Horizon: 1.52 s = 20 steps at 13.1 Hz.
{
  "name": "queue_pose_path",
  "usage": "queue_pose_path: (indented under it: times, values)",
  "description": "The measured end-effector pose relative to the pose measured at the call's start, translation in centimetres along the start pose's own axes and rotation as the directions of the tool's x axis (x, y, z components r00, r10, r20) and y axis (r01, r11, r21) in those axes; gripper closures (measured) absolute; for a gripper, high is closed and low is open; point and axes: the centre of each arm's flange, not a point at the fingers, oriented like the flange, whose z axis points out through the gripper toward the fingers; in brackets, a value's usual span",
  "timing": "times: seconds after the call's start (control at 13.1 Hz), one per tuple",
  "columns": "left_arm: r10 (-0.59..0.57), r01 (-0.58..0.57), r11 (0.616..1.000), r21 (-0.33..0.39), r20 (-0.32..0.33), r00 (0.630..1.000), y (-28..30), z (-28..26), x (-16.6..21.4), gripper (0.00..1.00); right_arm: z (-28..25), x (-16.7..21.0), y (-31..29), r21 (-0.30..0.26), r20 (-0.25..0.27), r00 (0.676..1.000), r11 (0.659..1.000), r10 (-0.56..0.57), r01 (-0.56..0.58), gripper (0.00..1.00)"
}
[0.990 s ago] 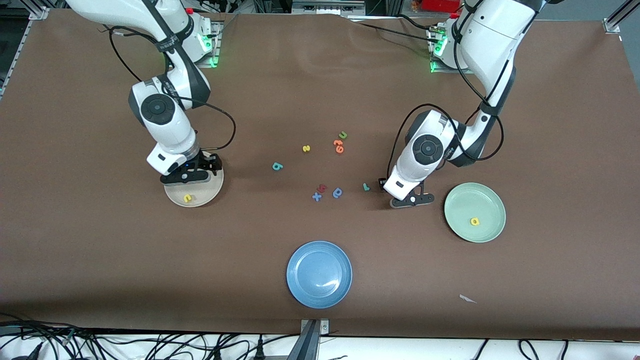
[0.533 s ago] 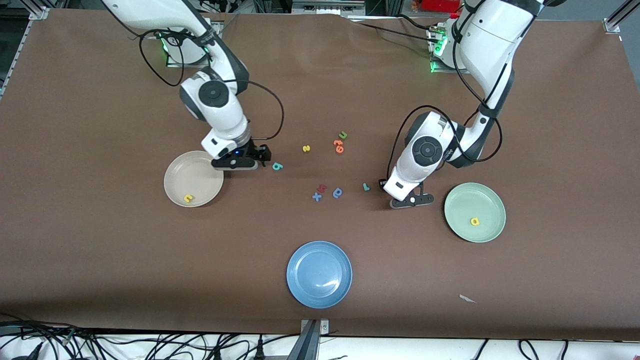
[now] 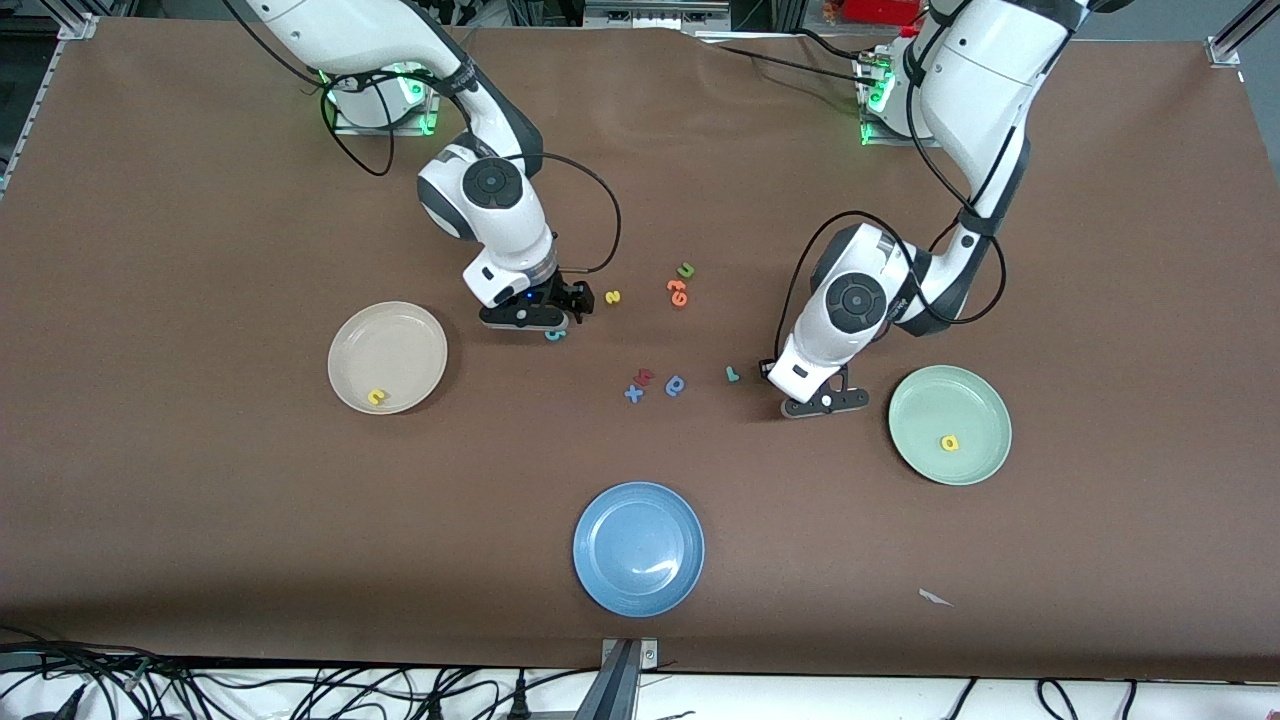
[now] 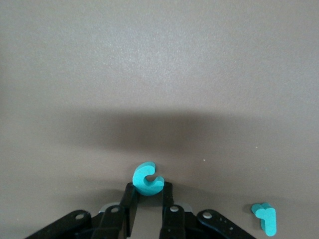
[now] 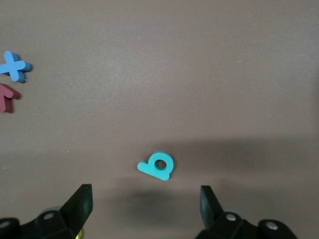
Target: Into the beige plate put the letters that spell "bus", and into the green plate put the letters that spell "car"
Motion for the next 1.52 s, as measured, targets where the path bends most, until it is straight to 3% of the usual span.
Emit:
queue_pose_path:
  times: [0.3,0.38,0.69,0.84,1.07,1.22,1.52]
  values:
    - [0.037,-0.039,0.998,0.044,0.051,0.998,-2.3,-3.3,3.8,0.75,1.1,0.6,0.6,0.005,-0.004,1.0,1.0,0.011,-0.011,0.13]
    - [0.064,-0.068,0.996,0.054,0.074,0.995,-3.7,-4.5,5.2,0.75,1.2,0.6,0.6,0.008,-0.005,1.0,1.0,0.01,-0.01,0.19]
    - [0.208,-0.214,0.976,0.04,0.124,0.97,-12.3,-6.9,10.0,0.75,2.2,0.4,0.7,0.022,-0.002,1.0,1.0,0.011,-0.011,0.23]
    - [0.295,-0.305,0.95,0.062,0.13,0.947,-17.1,-6.8,11.6,0.75,2.5,0.4,0.7,0.023,-0.003,1.0,1.0,0.005,-0.005,0.29]
    - [0.409,-0.433,0.886,0.169,0.16,0.898,-20.6,-6.2,12.5,0.75,2.7,0.3,0.6,0.027,-0.007,1.0,1.0,-0.005,0.005,0.41]
    - [0.439,-0.465,0.87,0.165,0.17,0.882,-19.7,-5.7,12.2,0.59,2.8,0.2,0.6,0.027,-0.007,1.0,1.0,-0.008,0.008,0.47]
    - [0.316,-0.323,0.946,0.036,0.132,0.94,-16.6,-6.3,11.8,0.17,2.9,0.2,0.7,0.024,-0.012,1.0,1.0,-0.019,0.019,0.53]
